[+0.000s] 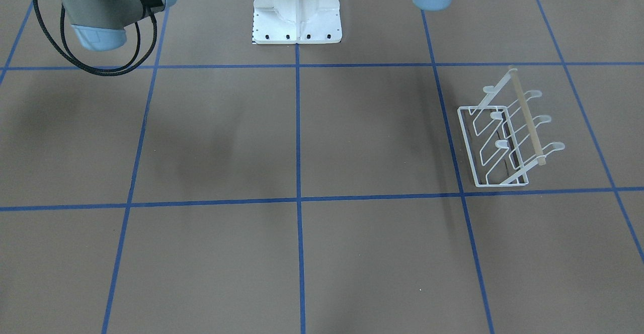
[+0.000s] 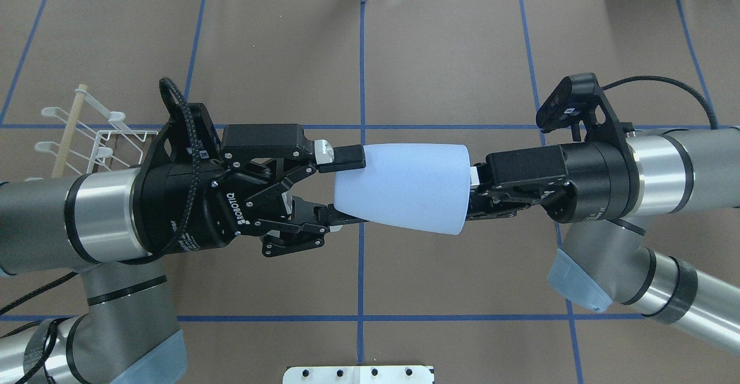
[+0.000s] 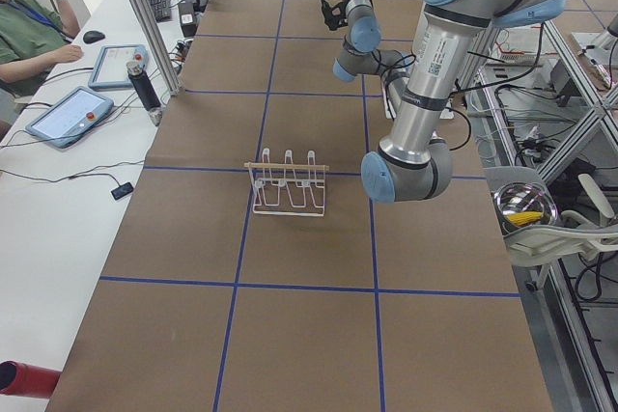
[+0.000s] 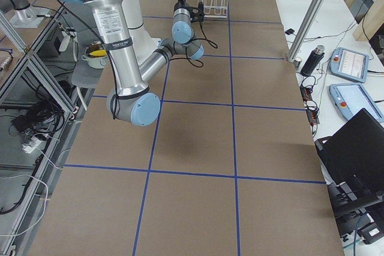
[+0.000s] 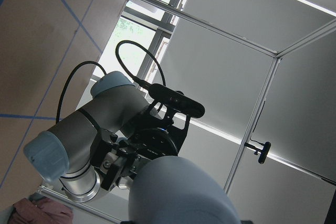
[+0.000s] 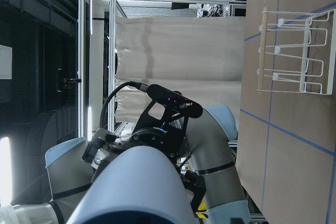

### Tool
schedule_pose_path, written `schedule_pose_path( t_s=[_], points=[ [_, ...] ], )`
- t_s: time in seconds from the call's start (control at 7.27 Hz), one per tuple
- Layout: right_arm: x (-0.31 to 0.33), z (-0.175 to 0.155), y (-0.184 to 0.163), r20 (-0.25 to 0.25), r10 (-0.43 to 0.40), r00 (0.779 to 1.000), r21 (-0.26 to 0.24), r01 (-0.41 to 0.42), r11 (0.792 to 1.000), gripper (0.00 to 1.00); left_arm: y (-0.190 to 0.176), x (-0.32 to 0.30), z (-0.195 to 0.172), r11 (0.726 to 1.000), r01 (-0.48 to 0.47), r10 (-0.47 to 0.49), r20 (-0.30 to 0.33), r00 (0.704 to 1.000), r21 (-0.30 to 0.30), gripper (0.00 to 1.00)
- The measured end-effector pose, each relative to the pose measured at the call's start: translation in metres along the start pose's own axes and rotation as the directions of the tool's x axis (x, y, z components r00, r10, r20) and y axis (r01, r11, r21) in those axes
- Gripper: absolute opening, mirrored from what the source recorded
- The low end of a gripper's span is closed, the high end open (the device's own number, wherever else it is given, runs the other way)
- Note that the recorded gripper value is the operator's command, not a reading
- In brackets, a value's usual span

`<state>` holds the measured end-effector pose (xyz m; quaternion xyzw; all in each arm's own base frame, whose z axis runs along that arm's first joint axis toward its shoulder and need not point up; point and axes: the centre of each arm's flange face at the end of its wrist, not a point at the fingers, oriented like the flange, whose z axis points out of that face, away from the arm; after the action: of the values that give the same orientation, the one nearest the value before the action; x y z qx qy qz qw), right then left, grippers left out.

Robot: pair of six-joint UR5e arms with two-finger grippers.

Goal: Hang cup on cup holder
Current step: 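Open the right gripper and withdraw it while the left holds the cup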

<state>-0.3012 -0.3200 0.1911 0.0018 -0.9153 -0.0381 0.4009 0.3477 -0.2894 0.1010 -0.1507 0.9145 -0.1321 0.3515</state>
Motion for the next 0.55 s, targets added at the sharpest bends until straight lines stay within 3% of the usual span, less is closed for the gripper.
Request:
schedule_pose_path(
  t_s=[0.28,0.55],
  points=[
    [0.004,-0.014,0.000,-0.018,0.016,1.000,0.015,-0.016,1.000,1.00,0.001,0.001,-0.001,1.000,-0.003,0.003,0.002,1.000,-0.005,0.00],
    [0.015,-0.063,-0.012,-0.071,0.001,0.997,0.083,0.005,0.996,1.00,0.002,0.002,-0.005,1.000,-0.009,0.010,0.014,1.000,-0.021,0.00]
  ],
)
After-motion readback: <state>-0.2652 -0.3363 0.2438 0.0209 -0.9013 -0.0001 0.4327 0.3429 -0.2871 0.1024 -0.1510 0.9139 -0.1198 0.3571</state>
